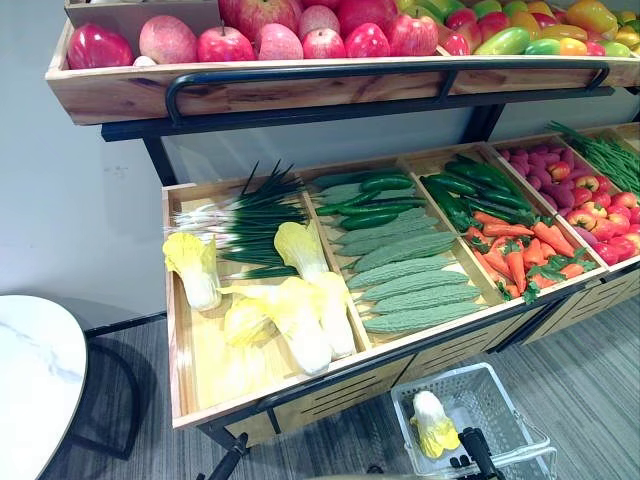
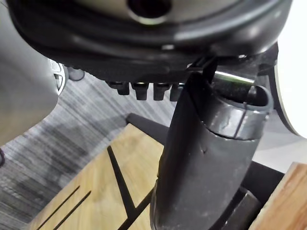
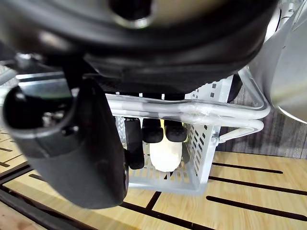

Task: Pick vegetable in the basket

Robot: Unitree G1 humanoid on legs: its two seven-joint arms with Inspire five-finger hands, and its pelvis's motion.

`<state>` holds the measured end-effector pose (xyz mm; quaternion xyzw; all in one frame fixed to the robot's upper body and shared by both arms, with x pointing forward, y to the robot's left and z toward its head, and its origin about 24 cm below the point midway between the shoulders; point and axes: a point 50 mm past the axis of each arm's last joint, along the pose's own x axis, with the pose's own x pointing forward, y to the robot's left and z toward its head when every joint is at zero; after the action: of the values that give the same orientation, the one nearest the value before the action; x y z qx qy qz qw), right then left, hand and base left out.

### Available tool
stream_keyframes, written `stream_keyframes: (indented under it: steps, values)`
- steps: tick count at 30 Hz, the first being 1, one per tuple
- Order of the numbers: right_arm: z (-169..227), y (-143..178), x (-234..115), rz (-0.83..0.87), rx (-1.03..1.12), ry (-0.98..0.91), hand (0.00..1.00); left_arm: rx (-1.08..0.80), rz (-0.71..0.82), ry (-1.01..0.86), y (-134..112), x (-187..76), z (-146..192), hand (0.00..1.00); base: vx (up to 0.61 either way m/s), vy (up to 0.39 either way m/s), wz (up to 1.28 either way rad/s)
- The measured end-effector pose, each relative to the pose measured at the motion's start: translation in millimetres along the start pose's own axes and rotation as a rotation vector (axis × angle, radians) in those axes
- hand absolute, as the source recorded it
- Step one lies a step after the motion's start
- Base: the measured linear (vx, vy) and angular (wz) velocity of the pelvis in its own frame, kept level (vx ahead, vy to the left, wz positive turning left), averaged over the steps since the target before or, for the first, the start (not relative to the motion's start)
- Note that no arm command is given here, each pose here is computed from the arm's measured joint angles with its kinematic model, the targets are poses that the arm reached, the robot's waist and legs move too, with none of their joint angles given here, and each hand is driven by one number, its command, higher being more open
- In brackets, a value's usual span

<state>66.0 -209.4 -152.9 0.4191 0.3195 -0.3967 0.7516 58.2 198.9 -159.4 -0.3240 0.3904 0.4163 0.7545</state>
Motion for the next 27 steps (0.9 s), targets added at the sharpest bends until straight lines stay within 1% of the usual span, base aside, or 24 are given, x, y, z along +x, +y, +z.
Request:
stream_keyframes:
  steps: [5,8,11,13,16,17,18,19,22,27]
  values:
    - [-0.8,0.3,-0.2,0.004,0.003,0.003,0.0,0.093,-0.064,-0.012,-15.1,2.6,4.2,1.0,0.0,0.003,-0.12]
    - [-4.8,2.4,-0.4,0.023,0.01,0.026,0.0,0.132,-0.088,-0.023,-18.4,3.3,6.7,1.0,0.02,-0.014,-0.21]
    - [-7.1,6.5,0.4,0.054,-0.03,0.05,0.0,0.105,-0.055,-0.039,-9.6,4.6,13.2,1.0,0.02,-0.081,-0.72]
    - [0.2,11.4,5.1,0.082,-0.11,0.053,0.0,0.07,-0.01,-0.006,3.7,-0.5,0.0,1.0,-0.04,0.024,-1.32]
    - [-1.1,14.6,7.9,0.08,-0.117,0.069,0.0,0.029,-0.004,0.0,4.3,-0.6,-2.1,1.0,-0.07,0.07,-0.86]
    - [-0.9,15.4,8.2,0.081,-0.116,0.069,0.0,0.03,-0.012,-0.007,1.2,0.6,0.3,1.0,-0.09,0.03,-0.15]
    - [0.3,16.0,8.9,0.079,-0.113,0.066,0.0,0.026,-0.031,-0.017,-7.5,3.0,3.9,1.0,-0.09,0.053,-0.25]
    - [0.5,17.2,9.4,0.08,-0.114,0.064,0.0,0.018,-0.027,-0.021,-8.0,3.8,6.1,1.0,-0.06,0.064,-0.33]
    - [2.1,16.2,9.4,0.078,-0.124,0.058,0.0,-0.002,0.004,-0.002,-3.6,3.5,2.6,1.0,0.01,0.062,-0.25]
    - [4.0,11.2,9.7,0.06,-0.144,0.06,0.0,-0.006,0.005,-0.002,-3.6,2.7,-0.2,1.0,0.06,0.027,-0.1]
